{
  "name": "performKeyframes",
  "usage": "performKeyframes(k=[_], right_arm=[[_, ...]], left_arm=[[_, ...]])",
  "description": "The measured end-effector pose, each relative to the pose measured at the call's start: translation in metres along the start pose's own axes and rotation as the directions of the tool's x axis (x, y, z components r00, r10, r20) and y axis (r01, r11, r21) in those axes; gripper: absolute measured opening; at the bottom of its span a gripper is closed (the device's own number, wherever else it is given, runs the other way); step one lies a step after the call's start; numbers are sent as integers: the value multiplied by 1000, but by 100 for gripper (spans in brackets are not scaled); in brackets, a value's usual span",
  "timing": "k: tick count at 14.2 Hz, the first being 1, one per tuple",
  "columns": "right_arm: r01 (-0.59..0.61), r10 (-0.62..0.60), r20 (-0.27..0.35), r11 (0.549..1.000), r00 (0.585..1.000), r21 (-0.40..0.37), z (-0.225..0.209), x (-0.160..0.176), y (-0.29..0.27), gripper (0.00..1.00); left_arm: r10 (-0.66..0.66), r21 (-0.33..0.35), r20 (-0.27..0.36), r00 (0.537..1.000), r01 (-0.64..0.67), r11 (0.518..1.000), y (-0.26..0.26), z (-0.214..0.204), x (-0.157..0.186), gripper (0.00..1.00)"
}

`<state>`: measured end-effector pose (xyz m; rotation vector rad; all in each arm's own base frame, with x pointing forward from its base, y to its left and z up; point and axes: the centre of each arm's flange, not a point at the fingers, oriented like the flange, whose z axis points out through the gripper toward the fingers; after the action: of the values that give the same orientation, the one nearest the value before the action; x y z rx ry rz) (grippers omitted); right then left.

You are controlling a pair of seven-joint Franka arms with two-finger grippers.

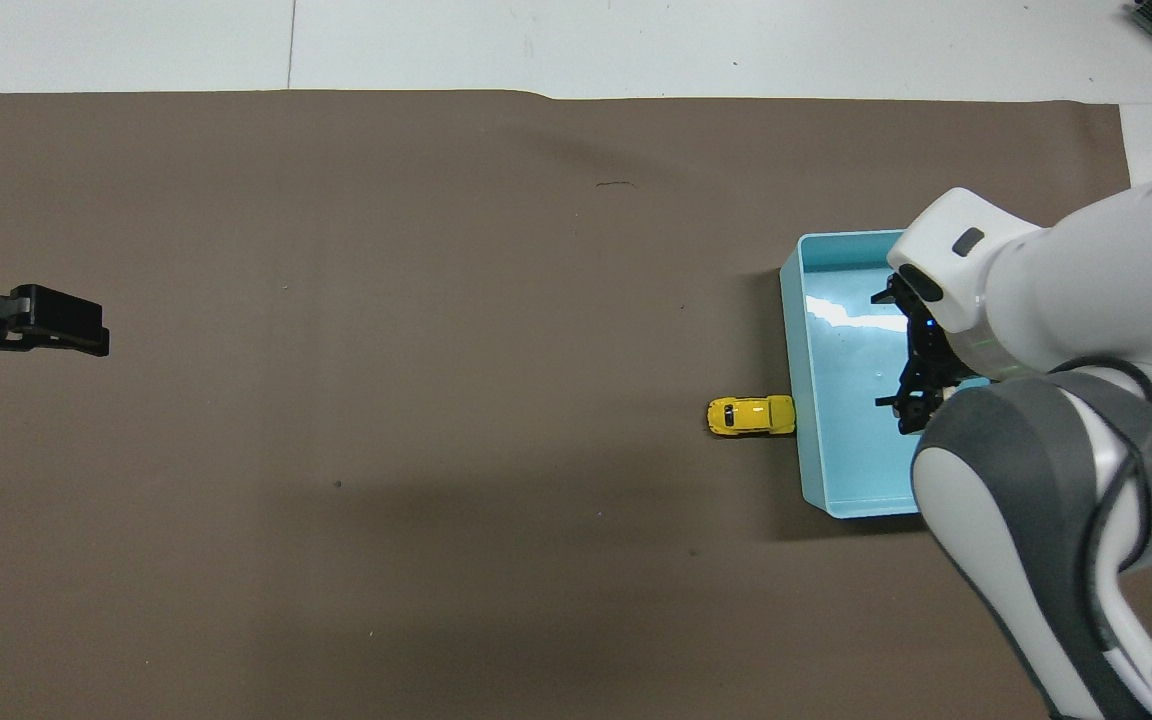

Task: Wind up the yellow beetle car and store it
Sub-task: 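Reach the right gripper over the bin toward the yellow car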

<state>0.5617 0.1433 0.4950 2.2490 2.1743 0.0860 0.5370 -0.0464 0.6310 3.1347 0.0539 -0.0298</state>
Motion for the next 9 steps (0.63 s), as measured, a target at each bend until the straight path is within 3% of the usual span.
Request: performKeyframes(k=[3,9], right_arm=[[0,0,-7,1000,1000,-6,35,19,-1,100],[1,-1,-7,1000,1000,-6,93,18,-22,100]], left_arm=[[0,0,0,1000,0,1000,0,0,0,100],[0,0,0,1000,0,1000,0,0,0,100]])
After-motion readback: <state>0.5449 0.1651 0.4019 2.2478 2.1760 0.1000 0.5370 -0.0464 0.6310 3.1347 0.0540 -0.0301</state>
